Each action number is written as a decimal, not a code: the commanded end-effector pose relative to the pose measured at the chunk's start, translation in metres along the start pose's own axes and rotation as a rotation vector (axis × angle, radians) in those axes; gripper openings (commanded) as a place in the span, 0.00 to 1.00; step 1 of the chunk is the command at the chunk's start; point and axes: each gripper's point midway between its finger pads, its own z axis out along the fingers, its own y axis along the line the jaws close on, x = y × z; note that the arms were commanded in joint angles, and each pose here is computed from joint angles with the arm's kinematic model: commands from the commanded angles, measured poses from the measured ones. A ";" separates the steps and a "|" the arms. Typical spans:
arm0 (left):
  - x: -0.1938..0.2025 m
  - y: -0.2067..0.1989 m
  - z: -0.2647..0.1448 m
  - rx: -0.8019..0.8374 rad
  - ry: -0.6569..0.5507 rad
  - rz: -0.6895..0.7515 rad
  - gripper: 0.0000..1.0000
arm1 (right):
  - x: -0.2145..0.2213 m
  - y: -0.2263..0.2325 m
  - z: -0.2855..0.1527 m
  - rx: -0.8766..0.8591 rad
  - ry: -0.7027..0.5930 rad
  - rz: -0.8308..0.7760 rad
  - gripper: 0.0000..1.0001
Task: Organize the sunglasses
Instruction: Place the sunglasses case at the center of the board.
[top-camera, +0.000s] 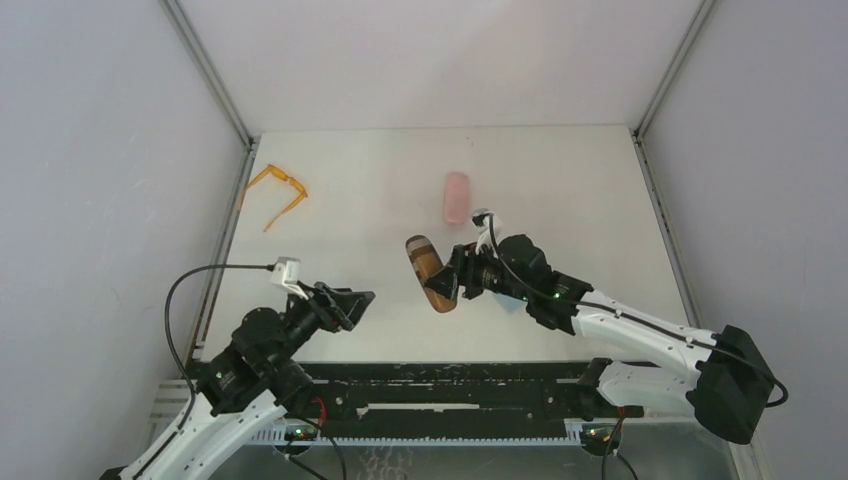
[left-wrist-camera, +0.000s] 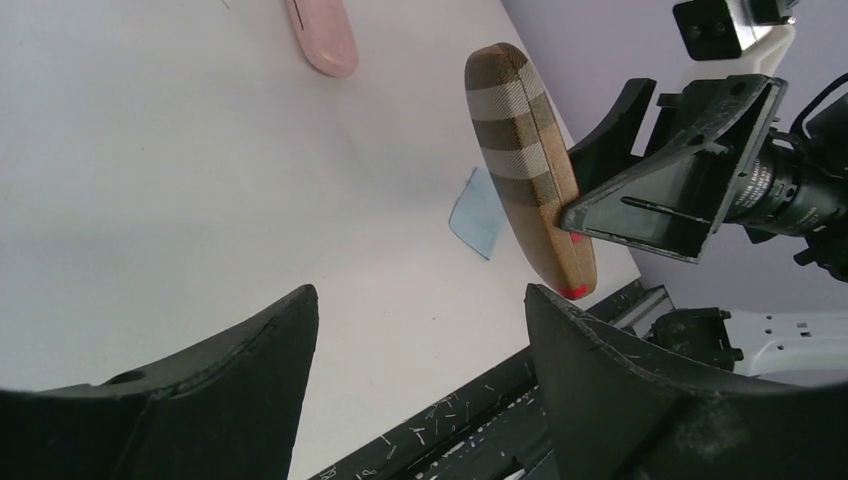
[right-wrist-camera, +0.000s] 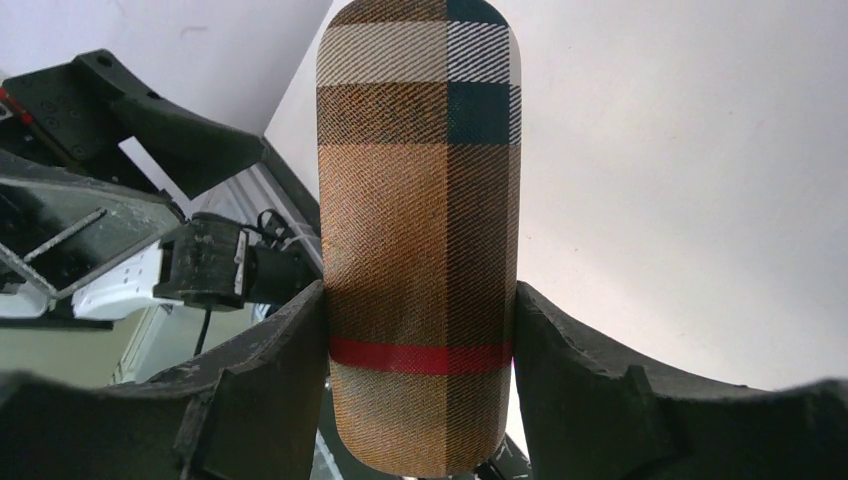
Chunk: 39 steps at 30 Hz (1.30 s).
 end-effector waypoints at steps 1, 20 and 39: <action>-0.022 -0.014 -0.002 0.012 -0.039 0.001 0.80 | -0.027 0.013 -0.005 0.011 -0.116 0.007 0.14; 0.004 0.064 0.005 -0.445 0.047 -0.056 0.84 | 0.066 -0.083 0.053 0.854 0.054 -0.091 0.14; -0.002 0.072 -0.005 -0.506 0.054 0.005 0.99 | 0.085 -0.067 0.071 0.786 0.119 -0.118 0.81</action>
